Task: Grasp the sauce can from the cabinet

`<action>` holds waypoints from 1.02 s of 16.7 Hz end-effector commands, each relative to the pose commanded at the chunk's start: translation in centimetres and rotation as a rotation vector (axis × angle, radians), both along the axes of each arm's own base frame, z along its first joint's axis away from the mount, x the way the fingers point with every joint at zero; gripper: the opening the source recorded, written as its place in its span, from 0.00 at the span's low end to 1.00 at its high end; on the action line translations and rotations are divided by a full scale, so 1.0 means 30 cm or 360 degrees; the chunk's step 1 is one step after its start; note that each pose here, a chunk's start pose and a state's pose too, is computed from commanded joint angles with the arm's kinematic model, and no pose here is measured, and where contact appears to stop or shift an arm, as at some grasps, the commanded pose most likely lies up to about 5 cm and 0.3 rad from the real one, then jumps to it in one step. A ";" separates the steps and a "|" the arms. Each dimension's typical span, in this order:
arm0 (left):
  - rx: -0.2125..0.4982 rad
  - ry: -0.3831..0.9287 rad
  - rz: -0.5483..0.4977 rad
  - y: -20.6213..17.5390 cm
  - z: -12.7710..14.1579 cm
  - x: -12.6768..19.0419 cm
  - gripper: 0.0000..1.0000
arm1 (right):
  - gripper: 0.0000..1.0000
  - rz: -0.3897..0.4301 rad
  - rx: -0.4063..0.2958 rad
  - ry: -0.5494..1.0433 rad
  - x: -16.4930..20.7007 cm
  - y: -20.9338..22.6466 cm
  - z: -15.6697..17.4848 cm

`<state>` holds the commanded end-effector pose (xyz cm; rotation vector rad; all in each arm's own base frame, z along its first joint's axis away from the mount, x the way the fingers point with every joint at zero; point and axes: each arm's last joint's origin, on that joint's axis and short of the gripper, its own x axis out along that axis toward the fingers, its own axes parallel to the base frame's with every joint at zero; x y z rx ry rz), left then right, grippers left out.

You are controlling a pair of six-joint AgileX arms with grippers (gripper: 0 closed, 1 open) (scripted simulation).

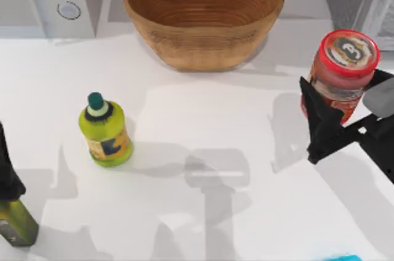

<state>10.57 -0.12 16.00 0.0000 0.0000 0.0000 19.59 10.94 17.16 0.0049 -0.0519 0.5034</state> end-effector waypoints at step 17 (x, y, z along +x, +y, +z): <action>0.0000 0.0000 0.0000 0.000 0.000 0.000 1.00 | 0.00 0.0414 -0.0037 0.0083 -0.013 0.259 -0.295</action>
